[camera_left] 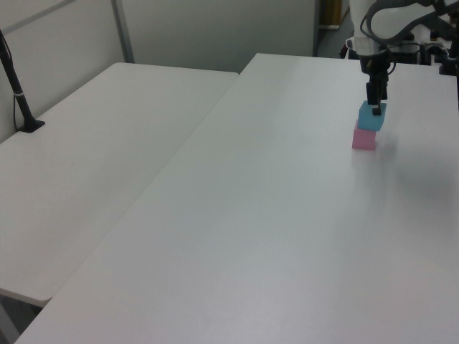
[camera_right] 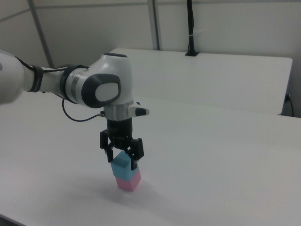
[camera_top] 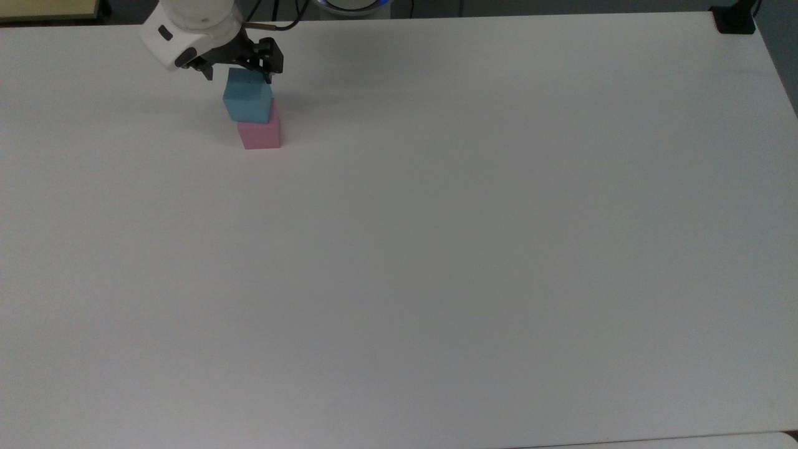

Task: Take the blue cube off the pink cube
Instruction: 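Close the gripper on the light-blue cube, then lift the blue cube off the pink cube and move it aside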

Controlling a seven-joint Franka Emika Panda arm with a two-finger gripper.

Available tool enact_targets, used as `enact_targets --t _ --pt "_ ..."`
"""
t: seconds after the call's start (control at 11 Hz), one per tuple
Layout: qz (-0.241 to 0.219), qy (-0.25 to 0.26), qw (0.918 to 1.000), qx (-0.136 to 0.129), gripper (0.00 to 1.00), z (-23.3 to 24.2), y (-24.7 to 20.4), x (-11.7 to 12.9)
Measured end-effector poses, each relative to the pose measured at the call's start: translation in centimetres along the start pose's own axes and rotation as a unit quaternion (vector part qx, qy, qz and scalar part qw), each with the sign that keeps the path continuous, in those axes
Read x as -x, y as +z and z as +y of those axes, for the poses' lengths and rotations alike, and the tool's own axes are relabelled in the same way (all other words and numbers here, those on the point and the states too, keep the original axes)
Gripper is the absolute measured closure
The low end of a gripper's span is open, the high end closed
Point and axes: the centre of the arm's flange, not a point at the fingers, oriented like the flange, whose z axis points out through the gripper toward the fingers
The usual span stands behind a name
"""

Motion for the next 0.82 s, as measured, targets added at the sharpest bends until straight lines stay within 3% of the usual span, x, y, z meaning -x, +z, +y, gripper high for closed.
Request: enact_targets --t 0.27,0.36,0.54,0.82 --pt "-0.011 -0.002 0.9999 0.000 0.00 -0.7 1.1 -0.6" --pt "-0.011 -0.002 0.9999 0.000 0.05 -0.7 1.1 -0.6" --pt "-0.011 -0.003 0.9999 0.000 0.40 -0.8 1.1 -0.6" --pt "0.005 -0.029 0.9995 0.006 0.43 -3.7 -0.6 -1.6"
